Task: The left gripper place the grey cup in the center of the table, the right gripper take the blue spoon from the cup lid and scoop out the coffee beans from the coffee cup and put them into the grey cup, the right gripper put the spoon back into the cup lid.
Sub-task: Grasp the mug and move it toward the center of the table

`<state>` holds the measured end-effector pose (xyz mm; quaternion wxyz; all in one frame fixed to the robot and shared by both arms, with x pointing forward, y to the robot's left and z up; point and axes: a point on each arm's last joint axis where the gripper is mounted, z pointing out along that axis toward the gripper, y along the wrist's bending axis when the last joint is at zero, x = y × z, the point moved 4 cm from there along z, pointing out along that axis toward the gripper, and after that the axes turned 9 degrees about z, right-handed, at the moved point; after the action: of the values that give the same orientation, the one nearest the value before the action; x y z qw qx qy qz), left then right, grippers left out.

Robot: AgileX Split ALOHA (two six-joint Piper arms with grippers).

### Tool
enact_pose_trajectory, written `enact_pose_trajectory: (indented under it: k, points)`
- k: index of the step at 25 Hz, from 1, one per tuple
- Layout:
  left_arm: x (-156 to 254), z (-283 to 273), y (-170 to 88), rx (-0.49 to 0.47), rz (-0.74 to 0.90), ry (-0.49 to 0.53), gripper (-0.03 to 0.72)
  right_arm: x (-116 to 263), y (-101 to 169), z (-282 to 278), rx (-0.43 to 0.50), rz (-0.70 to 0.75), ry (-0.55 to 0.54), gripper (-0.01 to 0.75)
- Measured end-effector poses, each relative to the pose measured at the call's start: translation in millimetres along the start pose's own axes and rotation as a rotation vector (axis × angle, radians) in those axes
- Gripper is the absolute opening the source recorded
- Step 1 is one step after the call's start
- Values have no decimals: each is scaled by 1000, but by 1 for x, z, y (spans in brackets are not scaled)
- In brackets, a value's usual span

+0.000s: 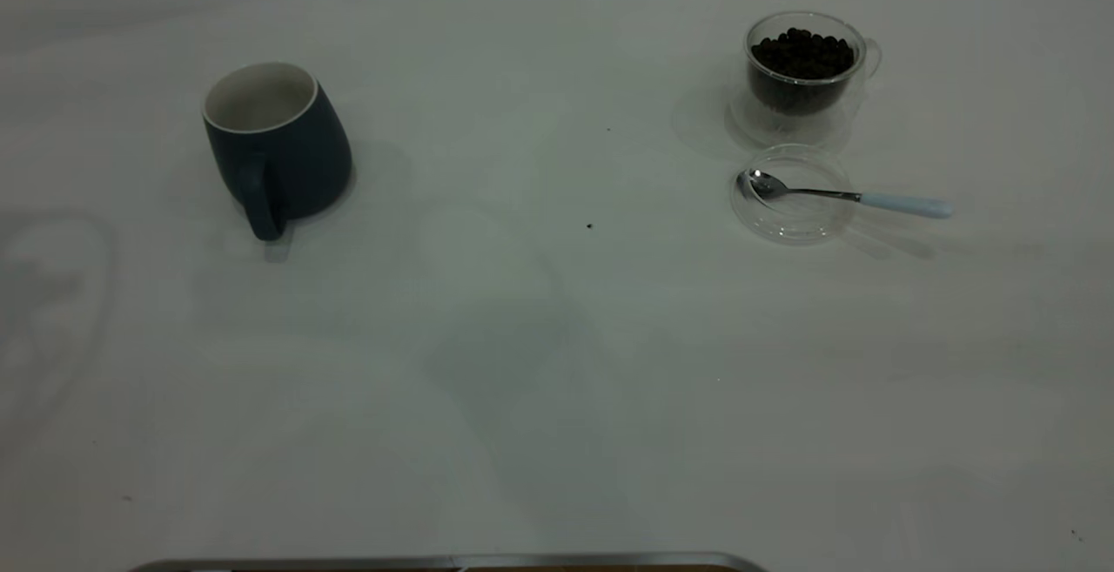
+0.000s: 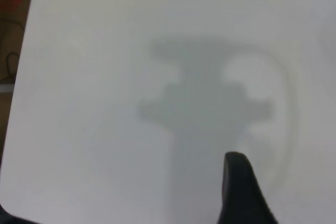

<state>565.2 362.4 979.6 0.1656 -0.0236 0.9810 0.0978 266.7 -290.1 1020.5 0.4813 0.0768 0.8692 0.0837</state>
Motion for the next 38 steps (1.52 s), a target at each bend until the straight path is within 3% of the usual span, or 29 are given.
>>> enact_pose_trajectory:
  k: [5,8,15,18,23,29,38]
  points:
    - [-24,47,-4,12,141,139,497,0,0,0,0,0,0,238]
    - [-27,66,-8,27,266,165,497,0,0,0,0,0,0,238]
    - [-47,100,-28,45,571,22,497,0,0,0,0,0,0,238]
    - [-53,118,-52,54,792,-31,497,0,0,0,0,0,0,238]
    - [-45,147,-90,98,1183,-32,497,0,0,0,0,0,-1,238]
    - [-35,172,-95,131,1270,19,497,0,0,0,0,0,-1,238]
    - [-31,202,-122,141,1402,-43,497,0,0,0,1,0,-1,238]
